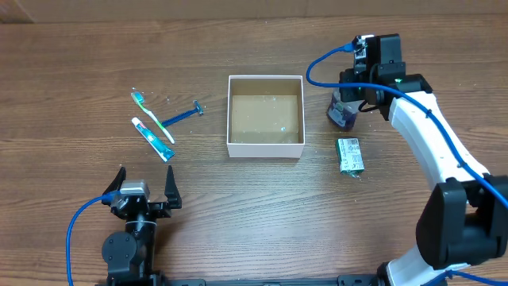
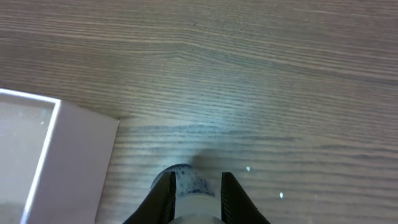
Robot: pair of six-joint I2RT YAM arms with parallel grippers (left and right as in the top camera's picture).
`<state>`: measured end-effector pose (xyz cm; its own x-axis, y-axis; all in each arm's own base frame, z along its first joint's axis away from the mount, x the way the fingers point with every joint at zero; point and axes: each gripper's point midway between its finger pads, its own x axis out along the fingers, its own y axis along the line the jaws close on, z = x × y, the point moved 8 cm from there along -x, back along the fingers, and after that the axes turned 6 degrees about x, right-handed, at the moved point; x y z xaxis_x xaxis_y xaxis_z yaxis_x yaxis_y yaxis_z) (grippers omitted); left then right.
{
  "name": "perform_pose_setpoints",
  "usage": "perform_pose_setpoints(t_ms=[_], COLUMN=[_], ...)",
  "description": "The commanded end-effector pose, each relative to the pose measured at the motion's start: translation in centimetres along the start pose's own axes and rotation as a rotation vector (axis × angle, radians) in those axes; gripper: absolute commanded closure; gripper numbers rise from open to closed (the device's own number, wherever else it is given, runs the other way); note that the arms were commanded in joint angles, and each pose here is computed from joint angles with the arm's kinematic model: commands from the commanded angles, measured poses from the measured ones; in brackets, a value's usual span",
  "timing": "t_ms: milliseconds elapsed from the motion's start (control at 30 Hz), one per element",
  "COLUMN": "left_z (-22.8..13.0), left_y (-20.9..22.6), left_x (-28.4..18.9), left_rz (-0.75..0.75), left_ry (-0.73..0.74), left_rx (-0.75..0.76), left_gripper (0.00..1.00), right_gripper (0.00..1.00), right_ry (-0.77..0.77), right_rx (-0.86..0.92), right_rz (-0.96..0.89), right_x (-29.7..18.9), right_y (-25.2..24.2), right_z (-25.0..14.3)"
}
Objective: Pack container
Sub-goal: 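Carry the bottle with the right gripper and lower it into the box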
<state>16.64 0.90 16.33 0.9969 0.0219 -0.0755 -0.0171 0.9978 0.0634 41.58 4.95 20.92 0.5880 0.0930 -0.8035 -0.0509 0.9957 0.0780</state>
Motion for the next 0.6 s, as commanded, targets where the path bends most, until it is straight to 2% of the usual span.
perform_pose_setpoints(t_ms=[0, 100, 267, 400, 567], left_z=[0.0, -0.1, -0.1, -0.1, 0.0], left_y=[0.1, 0.1, 0.1, 0.1, 0.1], left_x=[0.0, 0.0, 0.0, 0.0, 0.0], left_rz=[0.007, 0.007, 0.007, 0.007, 0.007], left_ry=[-0.004, -0.003, -0.003, -0.003, -0.004], left_rx=[-0.017, -0.017, -0.017, -0.017, -0.016], left_gripper=[0.00, 0.00, 0.00, 0.00, 0.00], right_gripper=[0.96, 0.96, 0.96, 0.96, 0.96], right_ry=[-0.244, -0.285, -0.352, -0.348, -0.330], right_rx=[-0.005, 0.014, 0.221, 0.355, 0.391], right_rz=[0.017, 0.029, 0.036, 0.066, 0.072], right_x=[-8.7, -12.1, -16.4, -17.5, -16.7], right_y=[0.7, 1.3, 2.4, 4.7, 9.2], right_z=[5.4, 6.4, 7.2, 6.6, 5.5])
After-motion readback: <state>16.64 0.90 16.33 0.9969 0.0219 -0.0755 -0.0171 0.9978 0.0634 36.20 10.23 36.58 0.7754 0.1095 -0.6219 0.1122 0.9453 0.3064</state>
